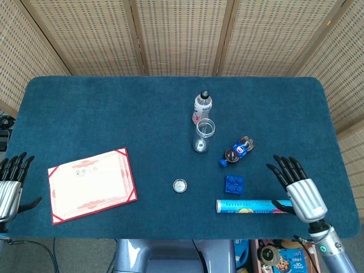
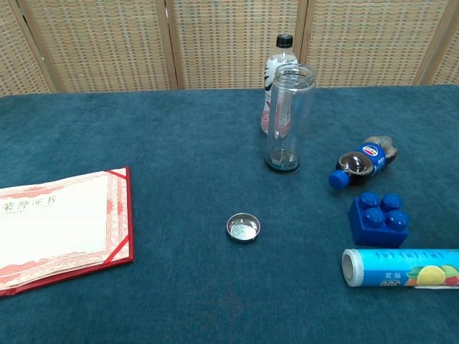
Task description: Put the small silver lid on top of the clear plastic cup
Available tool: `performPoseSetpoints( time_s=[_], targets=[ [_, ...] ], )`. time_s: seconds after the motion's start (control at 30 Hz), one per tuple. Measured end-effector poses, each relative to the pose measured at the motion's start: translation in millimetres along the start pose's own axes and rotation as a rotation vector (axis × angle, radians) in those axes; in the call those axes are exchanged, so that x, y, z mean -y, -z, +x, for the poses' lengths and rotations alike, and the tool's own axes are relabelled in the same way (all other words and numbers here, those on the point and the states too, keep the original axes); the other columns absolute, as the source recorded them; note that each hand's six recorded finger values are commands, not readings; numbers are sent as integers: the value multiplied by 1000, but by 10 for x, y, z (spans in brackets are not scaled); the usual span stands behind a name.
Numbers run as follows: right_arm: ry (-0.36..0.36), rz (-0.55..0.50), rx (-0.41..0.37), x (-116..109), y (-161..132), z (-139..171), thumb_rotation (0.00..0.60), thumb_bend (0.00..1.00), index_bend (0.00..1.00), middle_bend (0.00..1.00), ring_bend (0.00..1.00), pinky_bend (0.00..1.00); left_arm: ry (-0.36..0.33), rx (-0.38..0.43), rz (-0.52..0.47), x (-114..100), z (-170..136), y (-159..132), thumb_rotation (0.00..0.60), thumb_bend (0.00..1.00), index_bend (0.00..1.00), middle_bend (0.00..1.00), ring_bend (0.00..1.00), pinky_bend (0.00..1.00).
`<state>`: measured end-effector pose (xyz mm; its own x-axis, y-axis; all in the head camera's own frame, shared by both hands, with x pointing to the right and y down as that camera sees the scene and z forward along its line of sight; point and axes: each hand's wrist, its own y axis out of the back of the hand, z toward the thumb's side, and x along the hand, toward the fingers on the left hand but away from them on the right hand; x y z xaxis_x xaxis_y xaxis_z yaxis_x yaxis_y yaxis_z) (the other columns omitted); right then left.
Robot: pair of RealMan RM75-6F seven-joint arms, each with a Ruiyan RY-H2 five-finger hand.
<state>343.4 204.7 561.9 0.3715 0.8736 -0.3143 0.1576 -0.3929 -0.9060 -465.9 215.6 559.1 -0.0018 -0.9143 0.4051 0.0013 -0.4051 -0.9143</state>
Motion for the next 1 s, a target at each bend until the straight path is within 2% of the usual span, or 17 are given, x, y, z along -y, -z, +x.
performPoseSetpoints(
  time_s=[0.17, 0.33, 0.7, 1.0],
  targets=[
    [14, -100, -140, 77, -300, -115, 600, 0, 282, 5, 0, 97, 3, 0, 1, 9, 12, 3, 600, 127, 0, 0, 0, 0],
    [10, -127, -233, 207, -552, -173, 600, 0, 327, 40, 0, 128, 5, 5, 3, 17, 23, -9, 600, 127, 0, 0, 0, 0],
    [-42, -109, -287, 427, -907, -338, 600, 81, 378, 86, 0, 146, 1, 6, -5, 0, 19, -3, 600, 127, 0, 0, 0, 0],
    [-74, -118, -310, 544, -1181, -620, 600, 153, 425, 120, 0, 165, 10, 19, -10, 17, 27, -28, 600, 127, 0, 0, 0, 0]
  ],
)
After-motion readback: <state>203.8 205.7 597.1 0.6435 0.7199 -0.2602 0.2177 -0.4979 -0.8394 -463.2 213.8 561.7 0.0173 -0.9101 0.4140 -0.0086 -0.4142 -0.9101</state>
